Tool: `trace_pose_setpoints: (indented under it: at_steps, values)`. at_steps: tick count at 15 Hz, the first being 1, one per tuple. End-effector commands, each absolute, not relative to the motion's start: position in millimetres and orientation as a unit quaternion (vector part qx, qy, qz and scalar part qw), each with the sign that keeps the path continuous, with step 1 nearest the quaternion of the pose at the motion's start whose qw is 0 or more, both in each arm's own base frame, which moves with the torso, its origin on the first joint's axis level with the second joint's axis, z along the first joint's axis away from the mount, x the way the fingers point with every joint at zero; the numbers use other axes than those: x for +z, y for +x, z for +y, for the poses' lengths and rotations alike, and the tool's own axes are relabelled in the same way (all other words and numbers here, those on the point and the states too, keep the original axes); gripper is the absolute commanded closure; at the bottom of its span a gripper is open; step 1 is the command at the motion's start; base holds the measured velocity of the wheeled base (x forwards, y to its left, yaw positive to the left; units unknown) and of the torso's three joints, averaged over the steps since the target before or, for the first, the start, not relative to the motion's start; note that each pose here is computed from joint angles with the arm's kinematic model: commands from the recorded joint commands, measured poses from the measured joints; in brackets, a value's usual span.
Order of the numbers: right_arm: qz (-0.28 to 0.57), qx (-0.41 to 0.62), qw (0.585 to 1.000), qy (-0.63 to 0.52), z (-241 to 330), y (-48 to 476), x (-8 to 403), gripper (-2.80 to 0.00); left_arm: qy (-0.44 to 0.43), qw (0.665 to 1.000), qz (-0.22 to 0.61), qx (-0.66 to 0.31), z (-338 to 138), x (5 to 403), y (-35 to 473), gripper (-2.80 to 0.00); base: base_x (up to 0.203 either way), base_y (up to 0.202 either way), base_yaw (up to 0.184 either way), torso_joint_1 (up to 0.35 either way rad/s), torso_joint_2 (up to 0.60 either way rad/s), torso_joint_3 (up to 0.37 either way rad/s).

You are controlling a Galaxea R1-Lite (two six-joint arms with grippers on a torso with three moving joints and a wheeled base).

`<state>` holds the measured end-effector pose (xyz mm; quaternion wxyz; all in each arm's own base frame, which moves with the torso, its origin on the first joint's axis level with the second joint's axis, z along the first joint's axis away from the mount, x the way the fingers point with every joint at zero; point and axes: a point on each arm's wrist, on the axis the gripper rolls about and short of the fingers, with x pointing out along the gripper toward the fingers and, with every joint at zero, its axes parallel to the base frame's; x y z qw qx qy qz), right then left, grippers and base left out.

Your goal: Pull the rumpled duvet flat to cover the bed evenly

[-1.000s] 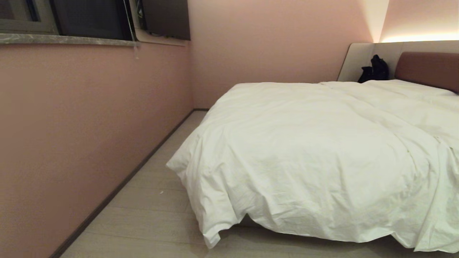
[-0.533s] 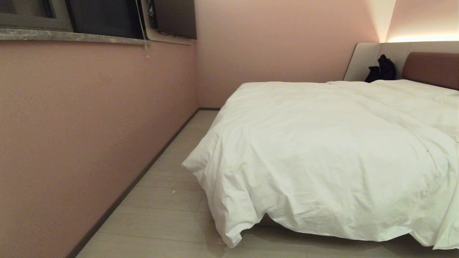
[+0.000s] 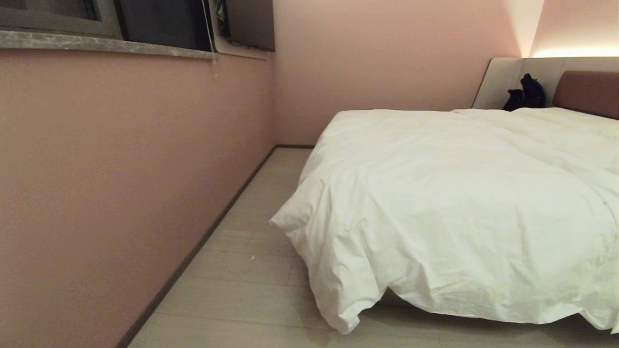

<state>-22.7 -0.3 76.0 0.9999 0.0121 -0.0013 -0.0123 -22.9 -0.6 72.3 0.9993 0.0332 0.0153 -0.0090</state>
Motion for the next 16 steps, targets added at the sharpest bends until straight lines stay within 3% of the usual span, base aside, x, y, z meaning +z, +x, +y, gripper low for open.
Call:
trace_pose_setpoints:
  at_steps: [1,12,16]
  values:
    - [-0.002,-0.012,1.000,0.012,-0.3,-22.7,76.0,0.00,0.033,0.999,0.016,-0.008,-0.6,72.2,-22.9,0.00,0.000,0.197,0.000,0.005,0.00,-0.002]
    - [-0.002,-0.012,1.000,0.012,-0.3,-22.7,76.0,0.00,0.032,0.999,0.015,-0.008,-0.6,72.6,-23.0,0.00,0.000,0.194,0.000,0.001,0.00,0.002]
    - [-0.002,-0.012,1.000,0.012,-0.3,-22.7,76.0,0.00,0.032,0.999,0.015,-0.008,-0.6,72.3,-22.9,0.00,0.000,0.049,0.001,0.002,0.00,0.001]
